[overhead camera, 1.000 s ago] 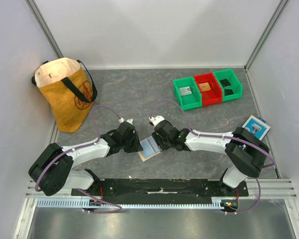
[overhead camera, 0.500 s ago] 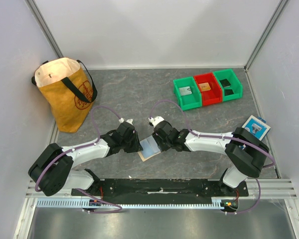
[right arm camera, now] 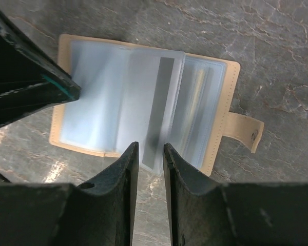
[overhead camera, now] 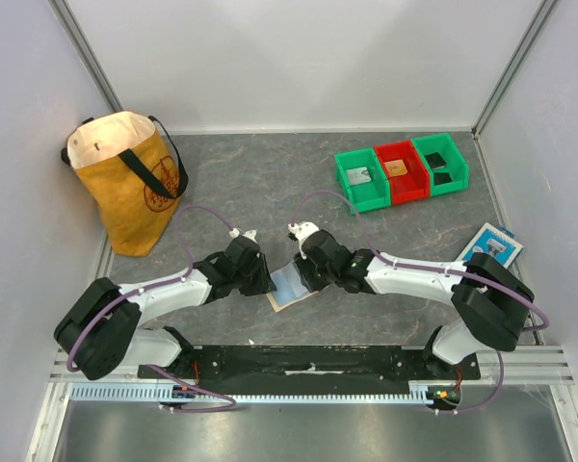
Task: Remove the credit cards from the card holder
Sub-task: Remove the credit card from the card holder.
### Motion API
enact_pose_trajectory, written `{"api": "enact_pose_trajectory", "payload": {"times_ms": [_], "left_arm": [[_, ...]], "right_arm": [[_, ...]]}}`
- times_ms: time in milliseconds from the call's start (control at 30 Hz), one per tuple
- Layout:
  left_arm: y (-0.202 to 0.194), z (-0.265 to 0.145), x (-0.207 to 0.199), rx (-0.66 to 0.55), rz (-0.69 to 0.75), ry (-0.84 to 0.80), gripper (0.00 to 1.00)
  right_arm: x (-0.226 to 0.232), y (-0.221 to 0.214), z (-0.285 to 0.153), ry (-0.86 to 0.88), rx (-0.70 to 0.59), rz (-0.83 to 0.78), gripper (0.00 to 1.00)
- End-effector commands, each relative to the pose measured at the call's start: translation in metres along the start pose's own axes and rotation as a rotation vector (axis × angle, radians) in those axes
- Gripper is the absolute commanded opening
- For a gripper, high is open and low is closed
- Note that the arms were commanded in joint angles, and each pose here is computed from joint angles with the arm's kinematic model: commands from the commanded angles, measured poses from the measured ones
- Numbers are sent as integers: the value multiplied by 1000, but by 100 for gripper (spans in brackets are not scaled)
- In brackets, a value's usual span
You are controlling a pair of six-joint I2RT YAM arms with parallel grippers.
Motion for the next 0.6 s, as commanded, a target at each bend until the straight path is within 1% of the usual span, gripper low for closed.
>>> {"api": "enact_pose_trajectory", "payload": {"times_ms": [0,233,367,567], "left_arm": [[-8,4,5,18,13,-4,29],[-7,0,4,8,8,-19,29],[-5,-5,0,-5,3,-34,29],[-3,-13,-3,-30,-9,-54,29]], "right_arm": [[18,31,-12,126,-122,14,33],[24,34,-14,179,-129,3,35],[34,38,-18,267,-148,-21,35],[43,36,-12,344,-147,-21,36]]}}
Point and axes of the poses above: each gripper's point midway between its finger pads, its own z axis out along the fingers, its own x axis along the line the jaws close on, y = z × x, the point moved 6 cm from there along -z, back along the fingers, and after that the axes turned 12 degrees about -z, right-handed, at the moved point
